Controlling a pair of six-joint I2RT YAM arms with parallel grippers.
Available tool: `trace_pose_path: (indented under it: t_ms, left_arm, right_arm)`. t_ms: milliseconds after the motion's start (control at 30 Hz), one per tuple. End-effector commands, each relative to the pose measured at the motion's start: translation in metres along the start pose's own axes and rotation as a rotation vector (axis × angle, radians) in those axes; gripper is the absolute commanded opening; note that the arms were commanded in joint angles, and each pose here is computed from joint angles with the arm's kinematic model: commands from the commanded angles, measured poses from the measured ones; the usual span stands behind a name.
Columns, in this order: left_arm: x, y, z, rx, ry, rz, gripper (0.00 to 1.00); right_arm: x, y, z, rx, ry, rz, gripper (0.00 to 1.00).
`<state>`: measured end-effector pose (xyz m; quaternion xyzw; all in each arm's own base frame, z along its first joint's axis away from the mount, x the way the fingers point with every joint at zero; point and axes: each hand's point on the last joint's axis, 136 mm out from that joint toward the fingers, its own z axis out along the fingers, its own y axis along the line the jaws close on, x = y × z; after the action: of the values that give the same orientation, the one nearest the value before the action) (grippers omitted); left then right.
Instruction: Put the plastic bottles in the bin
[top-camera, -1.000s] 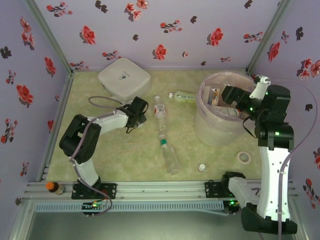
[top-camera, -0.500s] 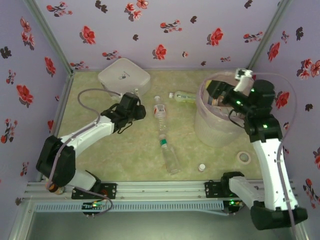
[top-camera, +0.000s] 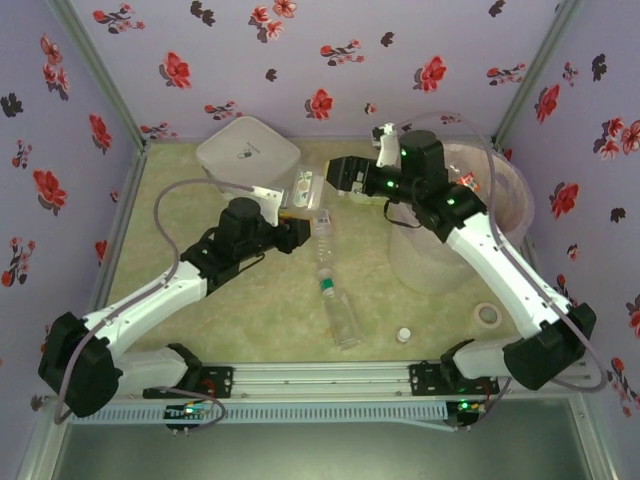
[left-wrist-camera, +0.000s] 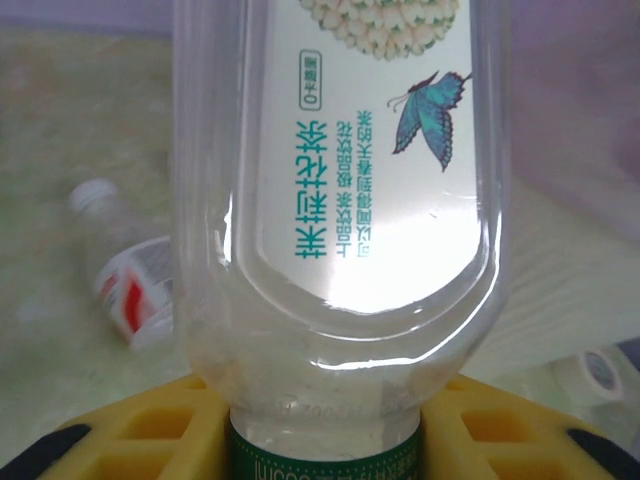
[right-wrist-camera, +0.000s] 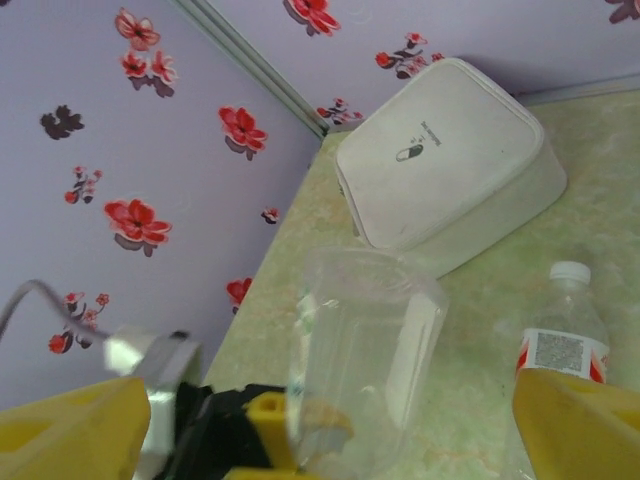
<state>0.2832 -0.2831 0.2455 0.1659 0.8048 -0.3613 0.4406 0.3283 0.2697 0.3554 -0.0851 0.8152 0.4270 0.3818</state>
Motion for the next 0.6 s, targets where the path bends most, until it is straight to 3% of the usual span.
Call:
trace_pose_path:
  t_ms: [0,267,567]
  left_arm:
    - [-0.02,-0.027,-0.01,0.109,-0.088,0.098,0.0]
    - [-0.021,-0.042,-0.011,0.172,-0.104,0.133,0.0]
    - [-0.014,-0.039,-0.007,0.166,-0.088,0.128,0.0]
  right_arm:
    - [-0.005,0.0,0.012,0.0,0.001,0.008,0.97]
    - [0.012,0.013,0.04,-0.101,0.105,0.02,0.97]
    - [0.01,0.016,0.034,-0.118,0.078,-0.011,0.66]
